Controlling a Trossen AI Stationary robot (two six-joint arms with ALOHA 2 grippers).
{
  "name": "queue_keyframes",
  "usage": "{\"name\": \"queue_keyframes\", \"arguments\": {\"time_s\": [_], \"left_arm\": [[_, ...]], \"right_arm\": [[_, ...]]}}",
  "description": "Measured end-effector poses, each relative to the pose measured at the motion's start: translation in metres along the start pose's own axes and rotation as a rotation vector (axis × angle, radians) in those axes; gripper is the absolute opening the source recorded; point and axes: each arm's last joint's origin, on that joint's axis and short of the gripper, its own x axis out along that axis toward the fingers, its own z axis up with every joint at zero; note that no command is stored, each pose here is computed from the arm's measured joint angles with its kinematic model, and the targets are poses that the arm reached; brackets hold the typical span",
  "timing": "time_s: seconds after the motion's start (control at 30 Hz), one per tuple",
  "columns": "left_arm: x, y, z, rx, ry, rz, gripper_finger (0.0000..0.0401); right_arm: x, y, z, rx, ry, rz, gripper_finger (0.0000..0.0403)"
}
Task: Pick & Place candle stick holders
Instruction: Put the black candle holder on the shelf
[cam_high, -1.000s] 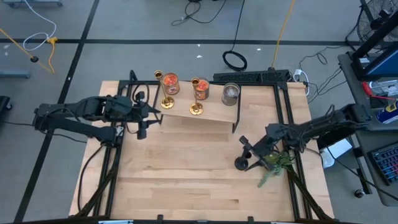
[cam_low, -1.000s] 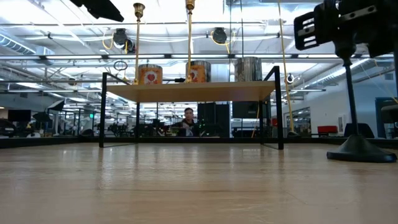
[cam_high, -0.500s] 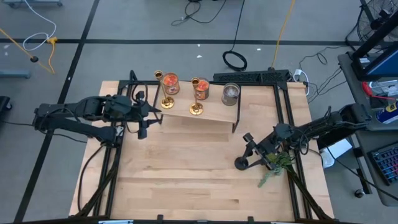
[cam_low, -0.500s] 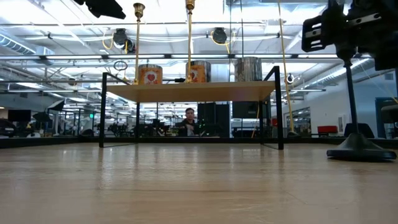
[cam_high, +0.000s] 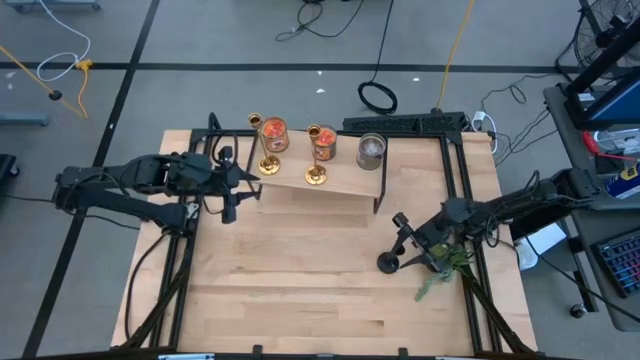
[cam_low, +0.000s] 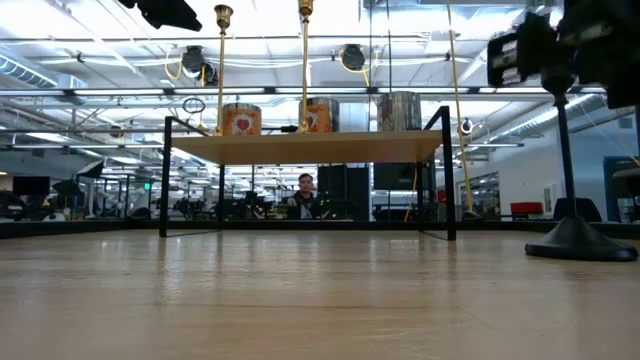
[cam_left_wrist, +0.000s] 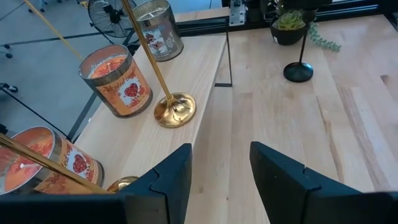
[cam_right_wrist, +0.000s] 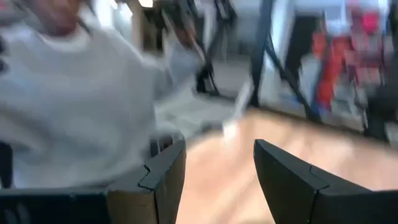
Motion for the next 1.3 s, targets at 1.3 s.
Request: {"name": "queue_keyframes", "arguments": {"time_s": [1.3], "left_arm": [[0.000, 0.000, 0.000, -0.004, -0.001, 0.000, 0.0170]], "right_arm": [[0.000, -0.005, -0.018, 0.027, 0.159, -0.105, 0.0095]]}}
